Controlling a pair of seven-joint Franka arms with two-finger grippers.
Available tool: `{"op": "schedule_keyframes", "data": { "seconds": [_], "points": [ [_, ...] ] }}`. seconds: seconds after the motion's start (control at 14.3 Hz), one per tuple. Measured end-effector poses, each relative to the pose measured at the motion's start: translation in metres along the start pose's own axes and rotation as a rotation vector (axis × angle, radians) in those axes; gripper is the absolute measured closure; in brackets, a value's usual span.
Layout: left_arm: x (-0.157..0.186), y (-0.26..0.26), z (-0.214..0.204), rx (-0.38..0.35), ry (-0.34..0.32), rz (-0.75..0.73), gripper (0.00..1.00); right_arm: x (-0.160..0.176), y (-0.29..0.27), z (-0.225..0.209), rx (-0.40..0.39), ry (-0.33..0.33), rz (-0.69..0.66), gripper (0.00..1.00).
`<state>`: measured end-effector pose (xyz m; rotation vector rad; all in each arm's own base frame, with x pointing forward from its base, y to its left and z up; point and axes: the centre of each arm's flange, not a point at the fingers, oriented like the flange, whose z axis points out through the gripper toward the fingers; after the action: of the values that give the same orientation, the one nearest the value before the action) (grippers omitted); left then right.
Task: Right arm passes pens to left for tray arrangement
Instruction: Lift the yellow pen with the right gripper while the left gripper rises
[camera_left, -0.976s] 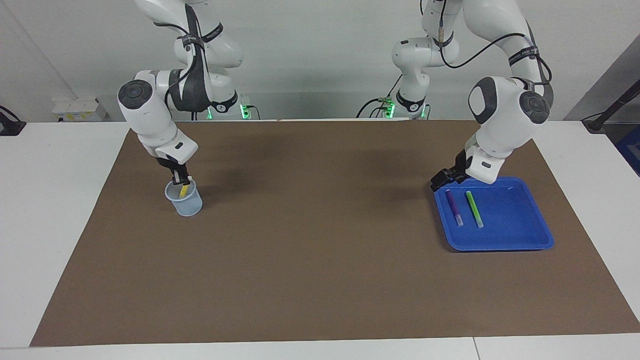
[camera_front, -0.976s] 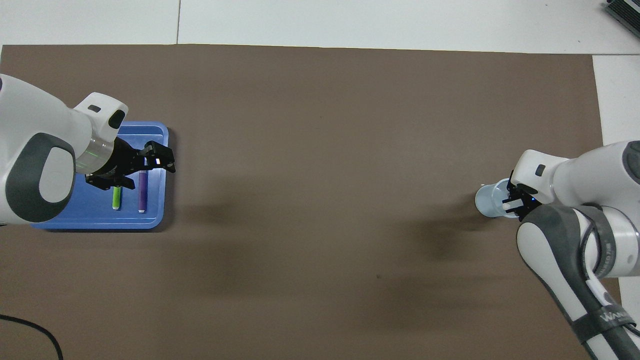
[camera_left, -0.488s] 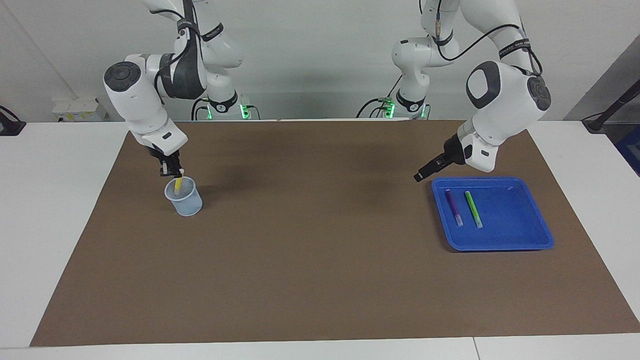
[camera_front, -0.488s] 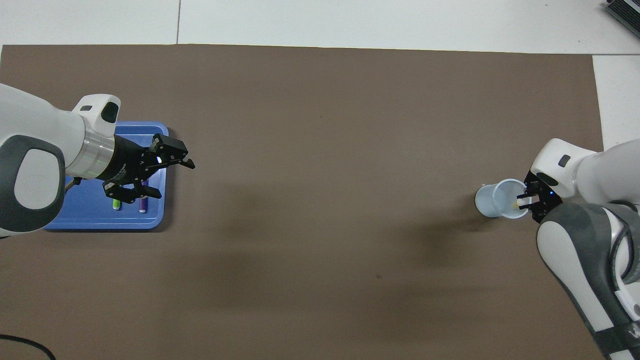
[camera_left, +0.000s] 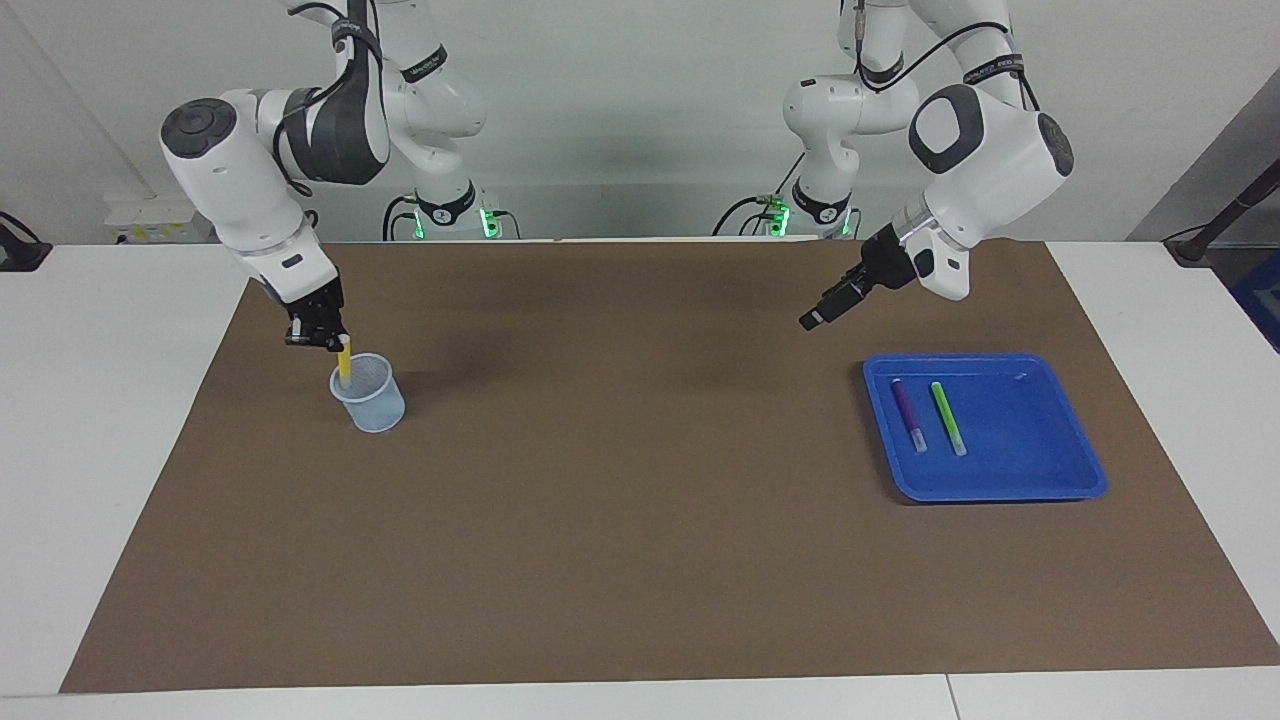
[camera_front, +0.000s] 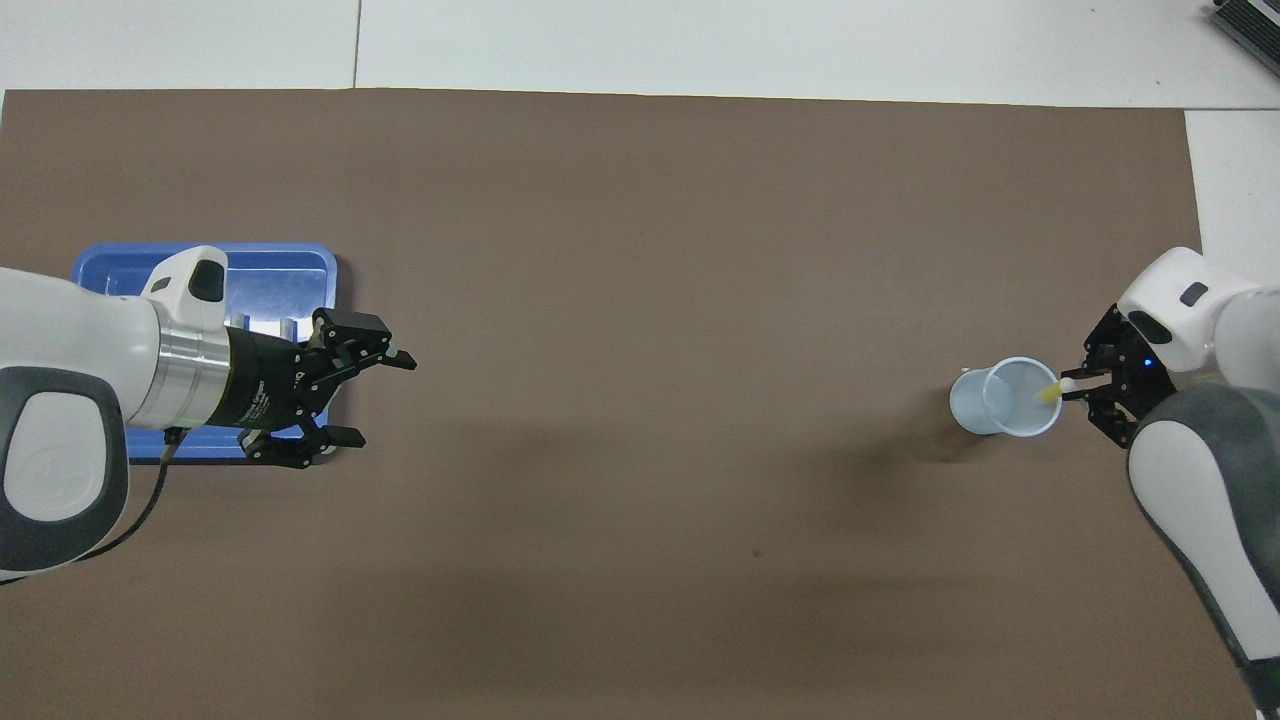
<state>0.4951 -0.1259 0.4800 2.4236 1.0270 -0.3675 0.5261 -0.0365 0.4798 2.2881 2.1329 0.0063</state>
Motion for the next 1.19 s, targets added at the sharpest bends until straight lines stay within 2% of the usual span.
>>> {"op": "schedule_keyframes", "data": {
  "seconds": [0.35,0.7,0.84,1.05,1.19],
  "points": [
    [-0.022,0.004,0.001,-0.043,-0.007,-0.128,0.00,0.016,0.006,-0.041,-0.061,0.005,0.064,0.82],
    [-0.037,0.003,-0.001,-0.066,-0.004,-0.164,0.00,0.053,-0.001,-0.063,0.011,0.081,0.309,0.82],
    [-0.038,0.003,-0.002,-0.072,-0.006,-0.177,0.00,0.061,-0.006,-0.061,0.075,0.144,0.466,0.82],
    [-0.039,0.005,-0.002,-0.105,-0.034,-0.237,0.02,0.078,-0.013,-0.062,0.222,0.254,0.822,0.82],
    [-0.038,0.007,-0.004,-0.139,-0.041,-0.302,0.01,0.103,-0.017,-0.065,0.310,0.301,1.037,0.82]
  ]
}}
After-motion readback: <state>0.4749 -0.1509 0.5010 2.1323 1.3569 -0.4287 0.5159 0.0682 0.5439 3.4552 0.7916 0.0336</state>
